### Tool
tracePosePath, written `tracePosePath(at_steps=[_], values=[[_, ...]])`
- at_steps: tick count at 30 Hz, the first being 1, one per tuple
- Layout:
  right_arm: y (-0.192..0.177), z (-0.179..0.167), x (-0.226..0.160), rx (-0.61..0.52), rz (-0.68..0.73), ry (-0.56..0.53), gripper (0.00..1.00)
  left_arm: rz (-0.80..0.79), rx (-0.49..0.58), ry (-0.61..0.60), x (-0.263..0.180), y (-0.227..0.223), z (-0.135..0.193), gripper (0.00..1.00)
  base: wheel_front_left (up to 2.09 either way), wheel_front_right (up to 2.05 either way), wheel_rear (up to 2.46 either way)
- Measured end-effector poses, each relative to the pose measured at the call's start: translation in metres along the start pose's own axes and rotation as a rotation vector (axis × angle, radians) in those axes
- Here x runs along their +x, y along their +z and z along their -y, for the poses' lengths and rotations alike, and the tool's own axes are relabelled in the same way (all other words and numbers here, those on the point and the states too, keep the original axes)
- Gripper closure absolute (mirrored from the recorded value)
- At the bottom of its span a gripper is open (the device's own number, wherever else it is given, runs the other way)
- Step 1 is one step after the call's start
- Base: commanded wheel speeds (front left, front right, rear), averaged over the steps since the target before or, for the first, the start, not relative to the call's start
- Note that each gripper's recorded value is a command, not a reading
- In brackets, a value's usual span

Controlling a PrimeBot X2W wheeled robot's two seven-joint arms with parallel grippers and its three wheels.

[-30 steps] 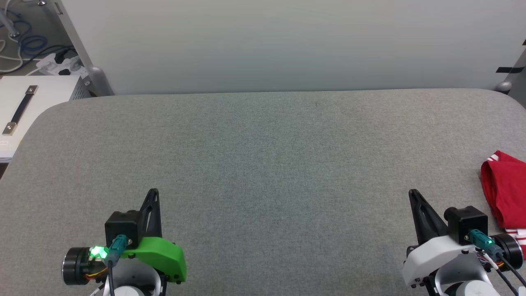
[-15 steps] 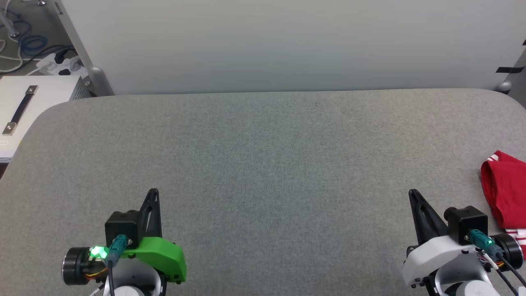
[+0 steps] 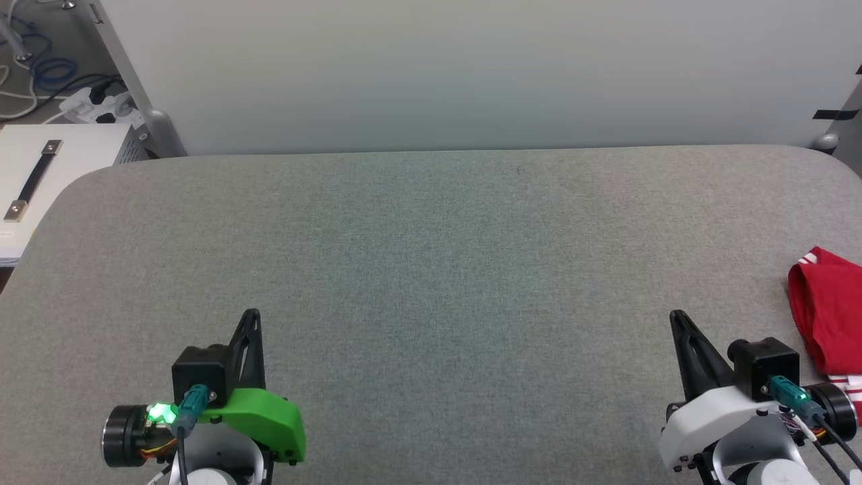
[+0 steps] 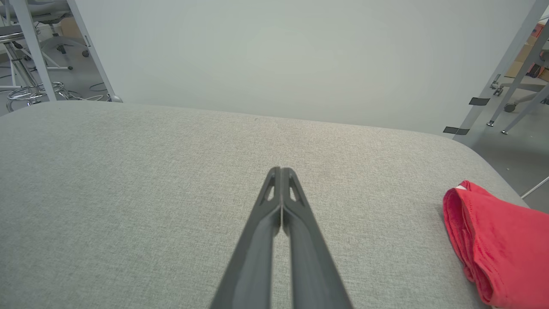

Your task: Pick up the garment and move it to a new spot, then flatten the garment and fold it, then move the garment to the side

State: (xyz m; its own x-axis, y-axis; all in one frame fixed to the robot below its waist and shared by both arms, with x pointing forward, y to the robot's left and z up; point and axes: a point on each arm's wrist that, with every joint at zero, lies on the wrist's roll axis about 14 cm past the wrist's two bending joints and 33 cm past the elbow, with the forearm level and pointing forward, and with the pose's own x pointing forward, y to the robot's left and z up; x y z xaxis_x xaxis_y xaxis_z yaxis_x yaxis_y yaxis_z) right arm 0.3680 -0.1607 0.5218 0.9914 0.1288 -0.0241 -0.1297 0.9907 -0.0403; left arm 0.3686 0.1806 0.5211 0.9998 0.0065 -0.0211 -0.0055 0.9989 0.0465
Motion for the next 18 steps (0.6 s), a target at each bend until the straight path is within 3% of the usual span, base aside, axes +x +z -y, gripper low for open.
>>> tracePosePath(at_steps=[18], values=[[0.0000,0.0000,0.0000,0.000,0.000,0.000,1.00,0.000,0.000,0.000,0.0000,0.0001,-0.0001,1.00,0.00,0.00,0.00]])
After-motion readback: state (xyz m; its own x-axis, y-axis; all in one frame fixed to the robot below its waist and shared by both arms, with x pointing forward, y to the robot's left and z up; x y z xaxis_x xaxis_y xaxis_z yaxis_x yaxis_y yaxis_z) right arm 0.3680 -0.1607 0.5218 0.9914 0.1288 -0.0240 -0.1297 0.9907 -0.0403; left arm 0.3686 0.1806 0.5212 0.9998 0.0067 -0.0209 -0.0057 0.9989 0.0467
